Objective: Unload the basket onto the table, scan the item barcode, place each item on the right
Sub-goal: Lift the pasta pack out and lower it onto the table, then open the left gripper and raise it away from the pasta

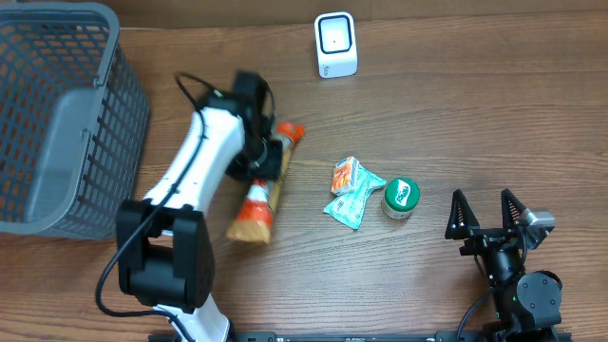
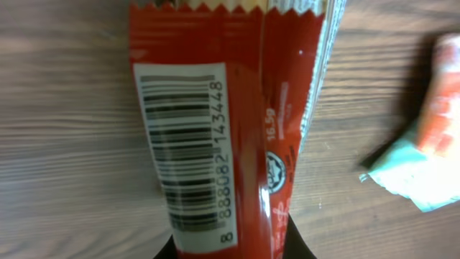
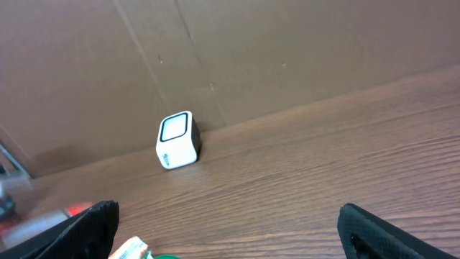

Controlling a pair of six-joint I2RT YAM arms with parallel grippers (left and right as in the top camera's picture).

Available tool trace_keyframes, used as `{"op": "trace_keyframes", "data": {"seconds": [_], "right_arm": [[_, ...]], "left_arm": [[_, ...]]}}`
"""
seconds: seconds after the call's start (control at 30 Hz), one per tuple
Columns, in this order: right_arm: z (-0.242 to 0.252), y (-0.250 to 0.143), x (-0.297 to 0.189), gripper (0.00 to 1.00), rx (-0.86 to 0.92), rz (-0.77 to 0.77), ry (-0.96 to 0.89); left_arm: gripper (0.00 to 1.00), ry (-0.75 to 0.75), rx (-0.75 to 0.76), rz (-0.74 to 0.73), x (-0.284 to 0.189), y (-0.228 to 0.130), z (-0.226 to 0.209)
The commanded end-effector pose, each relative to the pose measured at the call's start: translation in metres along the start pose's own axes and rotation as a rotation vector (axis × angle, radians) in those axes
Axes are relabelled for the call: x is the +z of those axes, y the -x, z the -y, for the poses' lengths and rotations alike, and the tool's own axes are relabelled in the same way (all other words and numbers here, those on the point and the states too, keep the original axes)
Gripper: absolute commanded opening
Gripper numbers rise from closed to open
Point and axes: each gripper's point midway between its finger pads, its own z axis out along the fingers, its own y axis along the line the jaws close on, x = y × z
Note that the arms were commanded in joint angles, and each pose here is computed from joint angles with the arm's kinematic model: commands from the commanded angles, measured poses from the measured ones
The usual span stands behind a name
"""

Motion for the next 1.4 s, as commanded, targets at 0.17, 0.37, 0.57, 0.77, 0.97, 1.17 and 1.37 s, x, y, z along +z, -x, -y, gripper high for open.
{"op": "trace_keyframes", "data": {"seconds": [0.17, 0.37, 0.57, 0.77, 0.97, 1.17, 1.37], "right_arm": [[0.001, -0.002, 0.000, 1.00, -0.004, 0.004, -0.002], [0.001, -0.002, 0.000, 1.00, -0.004, 0.004, -0.002], [0.001, -0.002, 0.000, 1.00, -0.004, 0.004, -0.002], [0.001, -0.002, 0.000, 1.00, -0.004, 0.004, -0.002], [0.001, -0.002, 0.000, 1.00, -0.004, 0.004, -0.002], [0.001, -0.002, 0.000, 1.00, -0.004, 0.004, -0.002], [0.001, -0.002, 0.000, 1.00, -0.004, 0.004, -0.002]], "left_arm": [[0.04, 0.056, -0.273, 0.042, 0.024, -0.005, -0.017], [0.36, -0.021, -0.252, 0.064, 0.038, -0.002, 0.000], [0.83, -0.017, -0.196, 0.059, 0.042, -0.005, 0.003], [0.81, -0.006, -0.100, 0.082, 0.029, 0.002, 0.002], [0.79, 0.145, -0.072, 0.214, -0.049, 0.044, -0.020], [0.04, 0.224, -0.057, 0.415, -0.143, 0.085, -0.046], [0.04, 0.250, -0.116, 0.447, -0.178, 0.084, -0.084]]}}
